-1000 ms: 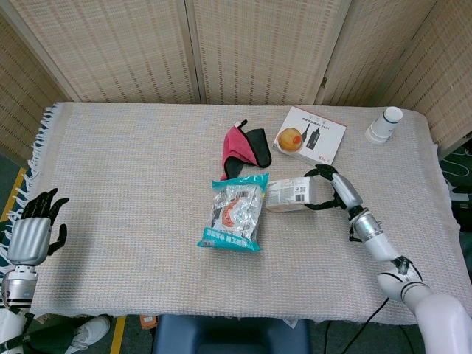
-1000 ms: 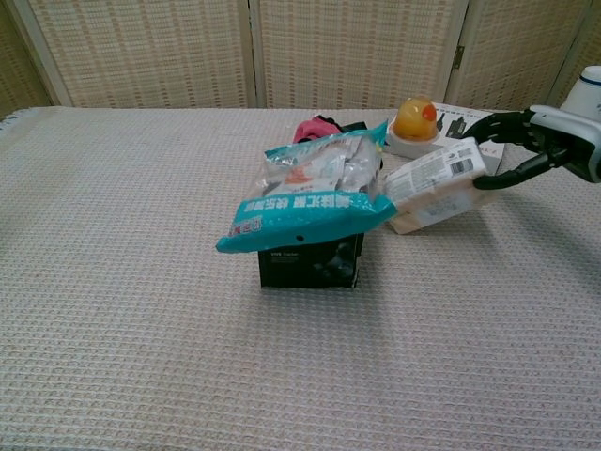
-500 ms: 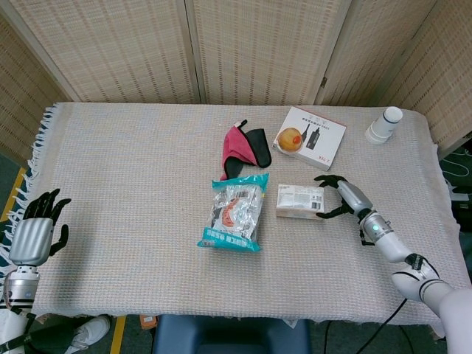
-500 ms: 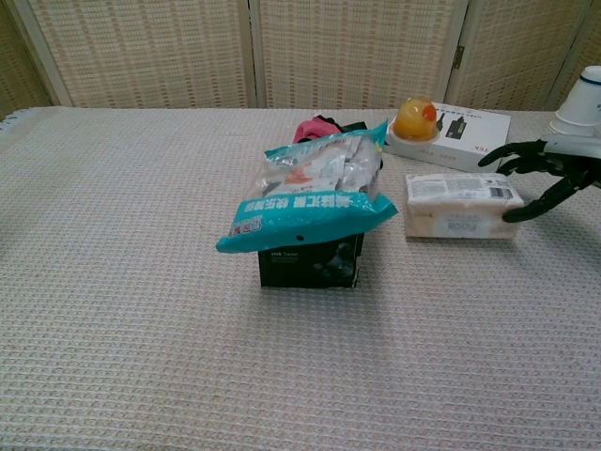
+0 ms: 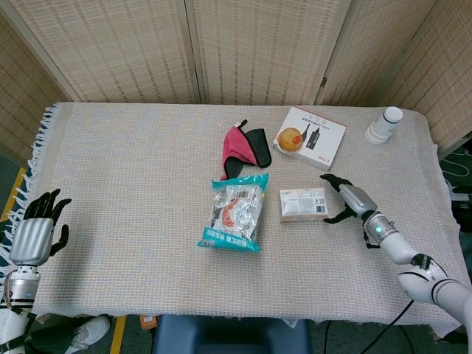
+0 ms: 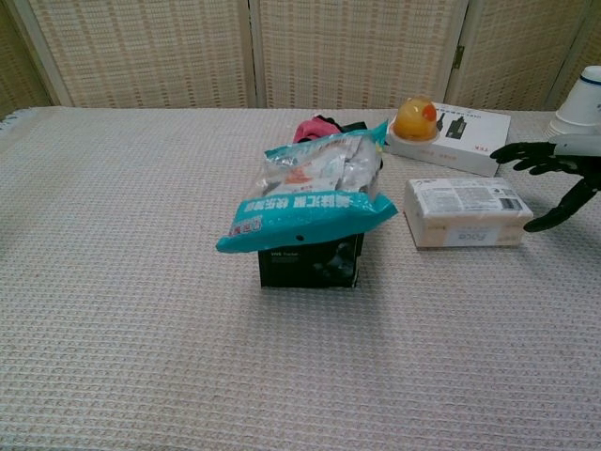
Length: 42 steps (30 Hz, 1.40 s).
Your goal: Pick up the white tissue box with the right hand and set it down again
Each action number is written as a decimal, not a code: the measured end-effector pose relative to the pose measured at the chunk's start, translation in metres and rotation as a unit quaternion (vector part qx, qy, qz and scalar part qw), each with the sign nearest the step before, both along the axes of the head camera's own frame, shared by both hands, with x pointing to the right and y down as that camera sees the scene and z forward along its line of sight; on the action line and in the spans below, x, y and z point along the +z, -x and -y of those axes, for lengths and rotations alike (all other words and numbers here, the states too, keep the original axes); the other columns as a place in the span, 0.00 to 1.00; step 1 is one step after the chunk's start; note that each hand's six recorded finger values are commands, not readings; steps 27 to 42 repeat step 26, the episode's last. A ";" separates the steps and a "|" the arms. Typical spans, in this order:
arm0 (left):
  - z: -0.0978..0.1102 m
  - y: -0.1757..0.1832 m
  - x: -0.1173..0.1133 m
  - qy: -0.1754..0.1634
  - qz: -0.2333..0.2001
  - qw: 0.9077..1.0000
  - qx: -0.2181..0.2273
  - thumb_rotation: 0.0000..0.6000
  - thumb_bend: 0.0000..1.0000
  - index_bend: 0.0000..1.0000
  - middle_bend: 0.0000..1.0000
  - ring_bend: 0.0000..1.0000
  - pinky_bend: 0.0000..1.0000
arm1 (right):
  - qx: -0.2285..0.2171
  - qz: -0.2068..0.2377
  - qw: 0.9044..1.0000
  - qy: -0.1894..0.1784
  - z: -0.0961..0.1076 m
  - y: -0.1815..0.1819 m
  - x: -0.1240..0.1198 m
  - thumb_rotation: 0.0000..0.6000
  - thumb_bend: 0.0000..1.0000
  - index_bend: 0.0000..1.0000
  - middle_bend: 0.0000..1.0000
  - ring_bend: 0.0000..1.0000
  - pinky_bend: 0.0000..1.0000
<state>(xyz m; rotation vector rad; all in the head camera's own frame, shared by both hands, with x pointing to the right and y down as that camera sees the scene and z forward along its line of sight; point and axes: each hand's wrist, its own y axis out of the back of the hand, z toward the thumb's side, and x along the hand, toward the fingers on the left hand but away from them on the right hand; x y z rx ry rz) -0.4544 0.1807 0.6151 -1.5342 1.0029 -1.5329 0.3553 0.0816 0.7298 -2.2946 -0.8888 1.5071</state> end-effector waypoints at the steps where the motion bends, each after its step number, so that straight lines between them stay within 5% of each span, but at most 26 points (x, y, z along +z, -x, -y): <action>1: 0.000 0.000 0.000 0.001 -0.001 1.000 0.000 1.00 0.55 0.18 0.00 0.00 0.11 | -0.003 0.002 1.000 -0.003 -0.002 0.000 -0.006 1.00 0.02 0.00 0.00 0.00 0.00; 5: -0.001 -0.001 0.001 0.004 -0.002 1.000 0.002 1.00 0.55 0.18 0.00 0.00 0.11 | -0.018 0.011 0.999 -0.025 -0.017 0.003 -0.038 1.00 0.02 0.00 0.00 0.00 0.00; 10: -0.002 -0.002 0.006 0.013 -0.003 1.000 0.004 1.00 0.55 0.18 0.00 0.00 0.11 | -0.013 0.033 0.993 -0.113 -0.045 0.012 -0.086 1.00 0.02 0.01 0.00 0.00 0.00; 15: -0.004 -0.005 0.008 0.018 -0.005 1.000 0.006 1.00 0.55 0.18 0.00 0.00 0.11 | -0.011 -0.052 0.976 -0.209 -0.061 -0.029 -0.116 1.00 0.02 0.02 0.00 0.00 0.00; 21: -0.005 -0.005 0.013 0.029 -0.005 1.000 0.008 1.00 0.55 0.18 0.00 0.00 0.11 | -0.026 -0.159 0.973 -0.165 -0.093 -0.072 -0.104 1.00 0.02 0.07 0.02 0.00 0.00; 26: -0.004 -0.003 0.016 0.030 -0.005 1.000 0.005 1.00 0.55 0.17 0.00 0.00 0.11 | -0.042 -0.230 0.961 -0.151 -0.106 -0.099 -0.101 1.00 0.02 0.07 0.03 0.00 0.00; 42: -0.004 -0.003 0.016 0.030 -0.005 1.000 0.005 1.00 0.55 0.17 0.00 0.00 0.11 | -0.042 -0.230 0.961 -0.151 -0.106 -0.099 -0.101 1.00 0.02 0.07 0.03 0.00 0.00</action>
